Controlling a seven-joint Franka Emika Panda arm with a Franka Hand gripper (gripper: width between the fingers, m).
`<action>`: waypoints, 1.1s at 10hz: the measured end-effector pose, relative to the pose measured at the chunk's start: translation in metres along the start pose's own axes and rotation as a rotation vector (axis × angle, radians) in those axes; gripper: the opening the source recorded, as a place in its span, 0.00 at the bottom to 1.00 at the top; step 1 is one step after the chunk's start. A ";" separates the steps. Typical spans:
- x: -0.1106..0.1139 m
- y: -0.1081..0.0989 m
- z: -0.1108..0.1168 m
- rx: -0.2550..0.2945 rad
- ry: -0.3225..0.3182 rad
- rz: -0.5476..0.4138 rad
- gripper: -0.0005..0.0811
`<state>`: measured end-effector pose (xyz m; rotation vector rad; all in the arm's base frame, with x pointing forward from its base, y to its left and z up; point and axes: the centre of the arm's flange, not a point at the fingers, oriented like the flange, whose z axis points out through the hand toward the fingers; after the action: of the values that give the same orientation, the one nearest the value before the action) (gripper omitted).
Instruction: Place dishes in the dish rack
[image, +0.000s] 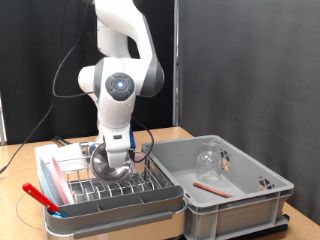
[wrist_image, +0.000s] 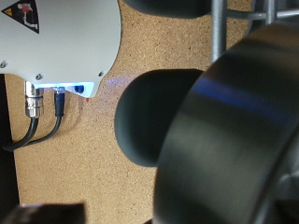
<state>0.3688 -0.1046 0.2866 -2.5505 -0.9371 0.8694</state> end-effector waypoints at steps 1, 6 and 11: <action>0.002 0.003 -0.002 -0.022 0.017 0.000 0.51; -0.001 -0.005 -0.042 -0.210 0.220 -0.030 0.99; -0.017 -0.025 -0.058 -0.217 0.212 -0.052 1.00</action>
<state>0.3823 -0.1001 0.3503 -2.7175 -1.0753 0.4941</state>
